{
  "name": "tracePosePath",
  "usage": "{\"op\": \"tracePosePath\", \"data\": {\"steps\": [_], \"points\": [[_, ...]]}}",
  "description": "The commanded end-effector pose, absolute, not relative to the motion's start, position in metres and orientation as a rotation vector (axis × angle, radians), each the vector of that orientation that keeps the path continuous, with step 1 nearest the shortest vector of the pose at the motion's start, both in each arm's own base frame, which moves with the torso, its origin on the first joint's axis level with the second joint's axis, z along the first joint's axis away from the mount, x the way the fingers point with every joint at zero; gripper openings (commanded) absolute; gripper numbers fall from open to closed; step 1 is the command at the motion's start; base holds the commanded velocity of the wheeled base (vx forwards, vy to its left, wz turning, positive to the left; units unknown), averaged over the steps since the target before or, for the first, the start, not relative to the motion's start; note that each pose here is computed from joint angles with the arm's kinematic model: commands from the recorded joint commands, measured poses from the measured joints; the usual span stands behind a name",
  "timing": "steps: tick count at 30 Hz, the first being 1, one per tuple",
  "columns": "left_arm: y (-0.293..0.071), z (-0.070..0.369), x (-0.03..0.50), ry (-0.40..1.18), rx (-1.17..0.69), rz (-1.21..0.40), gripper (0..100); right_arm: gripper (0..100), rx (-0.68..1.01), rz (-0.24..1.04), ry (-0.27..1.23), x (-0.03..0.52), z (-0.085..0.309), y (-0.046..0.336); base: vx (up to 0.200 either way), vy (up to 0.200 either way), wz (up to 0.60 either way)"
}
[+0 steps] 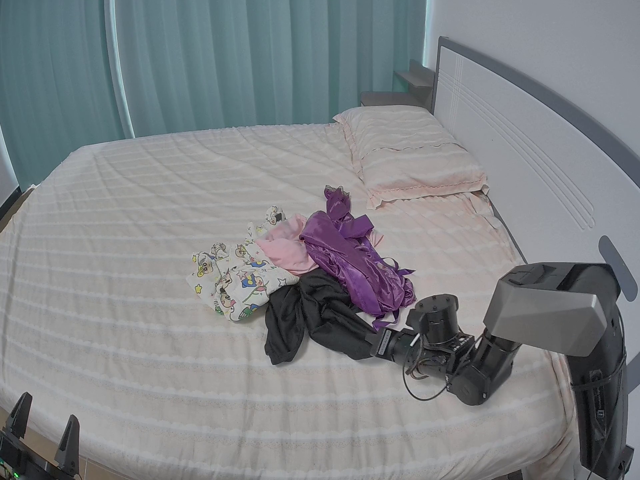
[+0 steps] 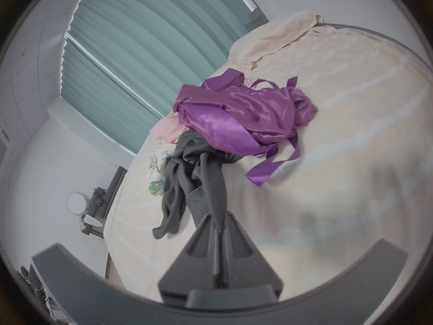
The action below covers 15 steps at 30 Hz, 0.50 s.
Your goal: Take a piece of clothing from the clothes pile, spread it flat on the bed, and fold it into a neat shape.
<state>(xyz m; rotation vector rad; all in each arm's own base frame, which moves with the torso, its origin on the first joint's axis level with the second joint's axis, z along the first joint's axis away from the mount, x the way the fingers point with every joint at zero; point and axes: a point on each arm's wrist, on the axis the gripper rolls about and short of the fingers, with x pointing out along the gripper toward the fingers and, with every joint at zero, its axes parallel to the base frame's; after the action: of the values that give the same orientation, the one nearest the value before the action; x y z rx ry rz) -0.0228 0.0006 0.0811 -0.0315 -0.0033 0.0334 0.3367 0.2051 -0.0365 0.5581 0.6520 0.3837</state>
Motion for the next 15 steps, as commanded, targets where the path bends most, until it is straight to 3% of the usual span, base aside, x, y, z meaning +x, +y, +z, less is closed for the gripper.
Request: {"op": "tracePosePath", "data": {"steps": [1, 4, 6, 9, 15], "points": [[0.0, 0.078, -0.023, -0.023, -0.025, 0.014, 100, 0, 0.645, 0.452, 0.572, 0.271, 0.018, 0.162, 0.0, 0.0, 0.0], [-0.001, 0.132, -0.039, -0.273, -0.097, -0.038, 100, 0, 0.693, 0.45, 0.549, 0.25, 0.02, 0.147, 0.0, 0.0, 0.0], [-0.001, 0.15, -0.041, -0.285, -0.125, -0.068, 100, 0, 0.7, 0.431, 0.566, 0.245, 0.019, 0.142, 0.0, 0.0, 0.0], [-0.003, 0.166, -0.03, -0.176, -0.121, -0.145, 100, 0, 0.723, 0.419, 0.541, 0.235, 0.034, 0.132, 0.0, 0.0, 0.0], [-0.005, 0.155, 0.009, 0.13, -0.146, -0.233, 100, 0, 0.827, 0.449, 0.542, 0.215, 0.057, 0.119, 0.0, 0.0, 0.0]]}}
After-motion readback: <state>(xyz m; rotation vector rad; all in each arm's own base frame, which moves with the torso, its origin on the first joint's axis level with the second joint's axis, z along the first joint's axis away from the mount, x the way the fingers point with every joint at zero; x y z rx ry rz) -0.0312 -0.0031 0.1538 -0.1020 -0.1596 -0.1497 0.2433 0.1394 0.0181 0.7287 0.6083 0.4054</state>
